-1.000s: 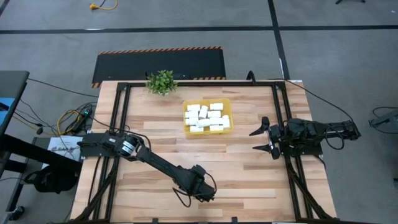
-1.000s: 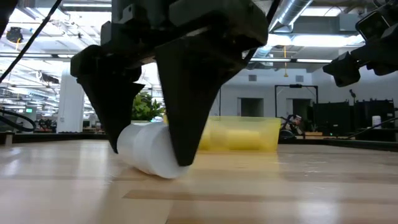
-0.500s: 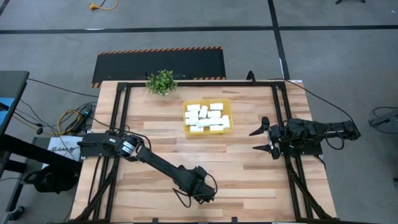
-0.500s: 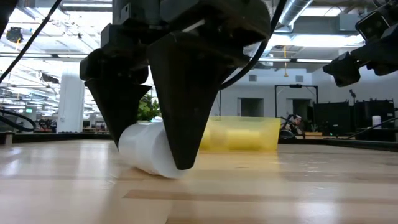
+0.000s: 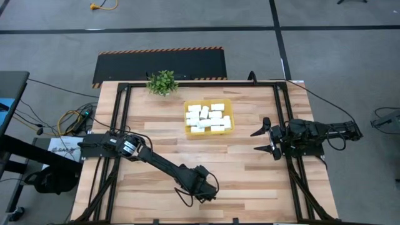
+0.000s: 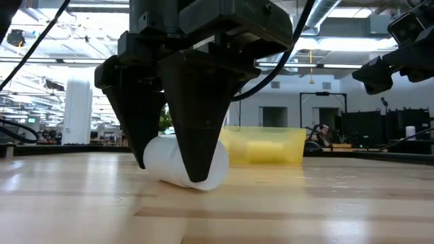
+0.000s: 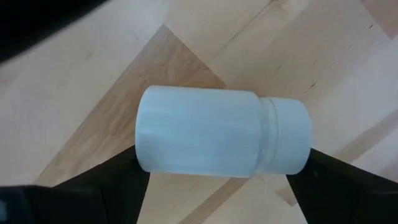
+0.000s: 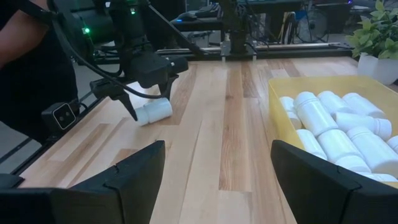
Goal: Pick and place pill bottles into a basket
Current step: Put the white pill bottle into the yellow bin
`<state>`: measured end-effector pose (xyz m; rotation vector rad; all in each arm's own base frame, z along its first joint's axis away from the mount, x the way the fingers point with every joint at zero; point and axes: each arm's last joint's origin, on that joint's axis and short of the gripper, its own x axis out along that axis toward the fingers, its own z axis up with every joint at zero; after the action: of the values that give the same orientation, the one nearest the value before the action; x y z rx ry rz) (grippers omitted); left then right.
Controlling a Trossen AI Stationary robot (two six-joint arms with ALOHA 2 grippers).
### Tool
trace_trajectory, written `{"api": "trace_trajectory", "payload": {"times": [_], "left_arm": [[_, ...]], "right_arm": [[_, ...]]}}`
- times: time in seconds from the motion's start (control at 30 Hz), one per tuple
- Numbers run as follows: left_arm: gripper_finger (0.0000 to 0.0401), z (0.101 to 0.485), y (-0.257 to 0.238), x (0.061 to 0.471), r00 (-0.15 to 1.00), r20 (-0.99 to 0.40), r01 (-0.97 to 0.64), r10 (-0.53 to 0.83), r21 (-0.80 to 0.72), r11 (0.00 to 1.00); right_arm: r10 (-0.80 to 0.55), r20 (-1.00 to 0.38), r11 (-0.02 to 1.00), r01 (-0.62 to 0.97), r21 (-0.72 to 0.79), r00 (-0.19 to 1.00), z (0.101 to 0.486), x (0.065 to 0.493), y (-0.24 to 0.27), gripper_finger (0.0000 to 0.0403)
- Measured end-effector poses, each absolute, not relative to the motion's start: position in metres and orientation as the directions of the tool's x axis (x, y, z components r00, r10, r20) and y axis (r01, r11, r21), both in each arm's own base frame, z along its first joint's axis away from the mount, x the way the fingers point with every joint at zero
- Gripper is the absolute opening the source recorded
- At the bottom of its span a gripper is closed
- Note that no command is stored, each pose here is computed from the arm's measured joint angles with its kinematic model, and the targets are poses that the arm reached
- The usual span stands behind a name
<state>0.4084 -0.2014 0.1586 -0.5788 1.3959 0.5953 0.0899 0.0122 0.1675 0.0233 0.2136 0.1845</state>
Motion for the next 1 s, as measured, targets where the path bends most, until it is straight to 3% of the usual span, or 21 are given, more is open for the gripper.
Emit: {"api": "trace_trajectory", "payload": {"times": [0.3, 0.53, 0.83, 1.0], "left_arm": [[0.0338, 0.159, -0.197, 0.41, 0.08, -0.996, -0.712, 0.045, -0.026, 0.702], [0.0313, 0.165, -0.182, 0.414, 0.043, -0.997, -0.735, 0.064, 0.012, 0.678], [0.033, 0.192, -0.145, 0.433, 0.054, -0.997, -0.792, 0.062, -0.005, 0.61], [0.0318, 0.212, -0.11, 0.444, 0.059, -0.996, -0.837, 0.063, -0.015, 0.547]], "right_arm": [[0.185, -0.209, 0.983, -0.18, 0.043, 0.96, 0.167, 0.09, 0.012, 0.0286], [0.185, -0.209, 0.983, -0.18, 0.043, 0.96, 0.167, 0.09, 0.012, 0.0286], [0.185, -0.209, 0.983, -0.18, 0.043, 0.96, 0.167, 0.09, 0.012, 0.0286], [0.185, -0.209, 0.983, -0.18, 0.043, 0.96, 0.167, 0.09, 0.012, 0.0286]]}}
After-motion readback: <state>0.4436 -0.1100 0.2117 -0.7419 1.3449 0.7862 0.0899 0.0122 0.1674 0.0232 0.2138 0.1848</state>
